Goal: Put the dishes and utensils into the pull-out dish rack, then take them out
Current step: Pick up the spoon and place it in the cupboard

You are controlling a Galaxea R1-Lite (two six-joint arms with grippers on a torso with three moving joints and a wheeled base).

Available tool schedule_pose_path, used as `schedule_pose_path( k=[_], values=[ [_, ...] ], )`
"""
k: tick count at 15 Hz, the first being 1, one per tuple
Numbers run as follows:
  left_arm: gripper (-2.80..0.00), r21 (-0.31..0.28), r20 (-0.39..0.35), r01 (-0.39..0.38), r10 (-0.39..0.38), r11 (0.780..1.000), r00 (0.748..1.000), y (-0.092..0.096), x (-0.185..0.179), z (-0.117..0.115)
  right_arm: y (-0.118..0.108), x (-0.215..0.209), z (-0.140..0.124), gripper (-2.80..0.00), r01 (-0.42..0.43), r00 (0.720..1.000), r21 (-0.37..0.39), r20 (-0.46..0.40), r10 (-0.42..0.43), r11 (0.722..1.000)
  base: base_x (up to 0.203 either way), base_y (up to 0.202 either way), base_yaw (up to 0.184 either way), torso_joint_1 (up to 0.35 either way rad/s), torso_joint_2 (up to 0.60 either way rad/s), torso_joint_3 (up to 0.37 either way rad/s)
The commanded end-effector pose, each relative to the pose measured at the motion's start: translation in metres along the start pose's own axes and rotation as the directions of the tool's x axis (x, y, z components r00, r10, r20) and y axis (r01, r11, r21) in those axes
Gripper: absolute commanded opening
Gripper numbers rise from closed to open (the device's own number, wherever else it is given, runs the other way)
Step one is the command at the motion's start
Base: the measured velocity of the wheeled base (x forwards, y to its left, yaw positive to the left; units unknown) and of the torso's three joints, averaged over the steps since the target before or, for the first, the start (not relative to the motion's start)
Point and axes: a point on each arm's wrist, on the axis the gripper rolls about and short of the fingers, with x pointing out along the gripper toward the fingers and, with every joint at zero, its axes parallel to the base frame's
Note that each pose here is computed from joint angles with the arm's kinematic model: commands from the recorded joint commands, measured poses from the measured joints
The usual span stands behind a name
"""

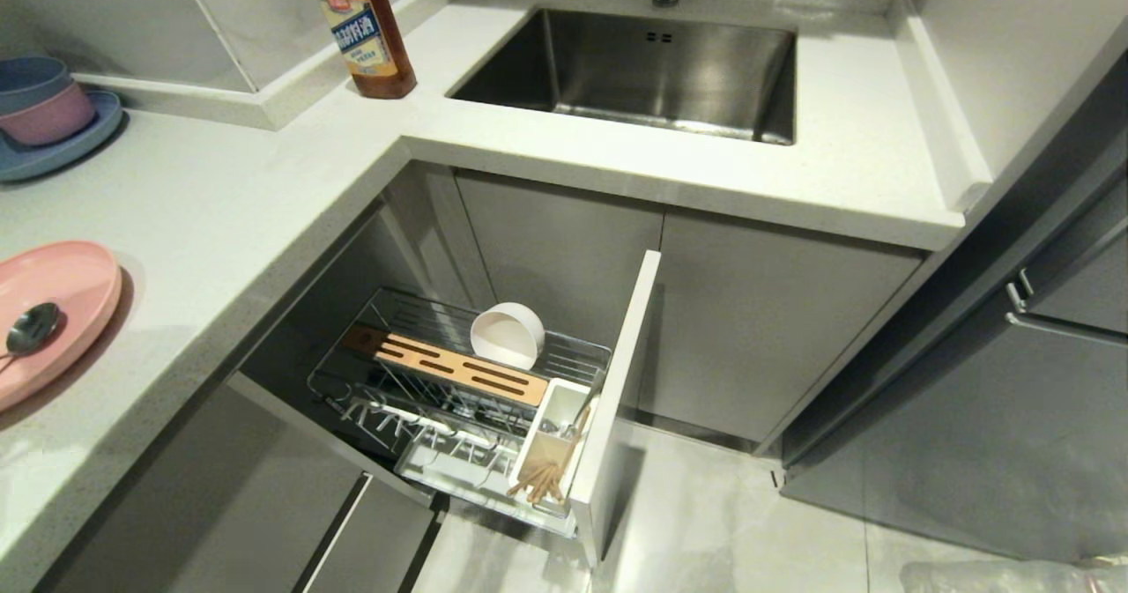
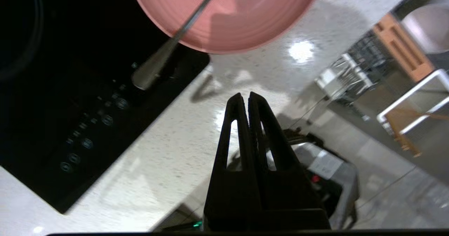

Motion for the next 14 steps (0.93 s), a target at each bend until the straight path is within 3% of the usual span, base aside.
schedule_pose_path(
  k=[1, 5, 9, 10, 14],
  values=[
    [-2.80, 0.035, -0.065, 0.007, -0.005, 0.999, 0.998, 0.023, 0.024, 0.007, 0.000, 0.000, -0.001, -2.80, 0.000, 1.000, 0.000, -0.002, 0.000, 1.000, 0.000, 0.000, 0.000, 0.000, 0.00, 0.000],
    [-2.80, 0.199, -0.088, 0.076, -0.060, 0.977, 0.994, 0.057, 0.048, 0.010, 0.000, 0.000, -0.001, -2.80, 0.000, 1.000, 0.000, -0.002, 0.000, 1.000, 0.000, 0.000, 0.000, 0.000, 0.00, 0.000],
    [-2.80, 0.226, -0.099, 0.165, -0.146, 0.960, 0.984, 0.070, 0.064, 0.016, 0.000, 0.000, -0.001, -2.80, 0.000, 1.000, 0.000, -0.002, 0.000, 1.000, 0.000, 0.000, 0.000, 0.000, 0.00, 0.000],
    [0.00, 0.237, -0.109, 0.174, -0.152, 0.956, 0.982, 0.072, 0.067, 0.016, 0.000, 0.000, -0.001, -2.80, 0.000, 1.000, 0.000, -0.002, 0.000, 1.000, 0.000, 0.000, 0.000, 0.000, 0.00, 0.000],
    [0.00, 0.259, -0.150, 0.207, -0.172, 0.944, 0.974, 0.081, 0.082, 0.015, 0.000, 0.000, -0.001, -2.80, 0.000, 1.000, 0.000, -0.002, 0.000, 1.000, 0.000, 0.000, 0.000, 0.000, 0.00, 0.000]
  ],
)
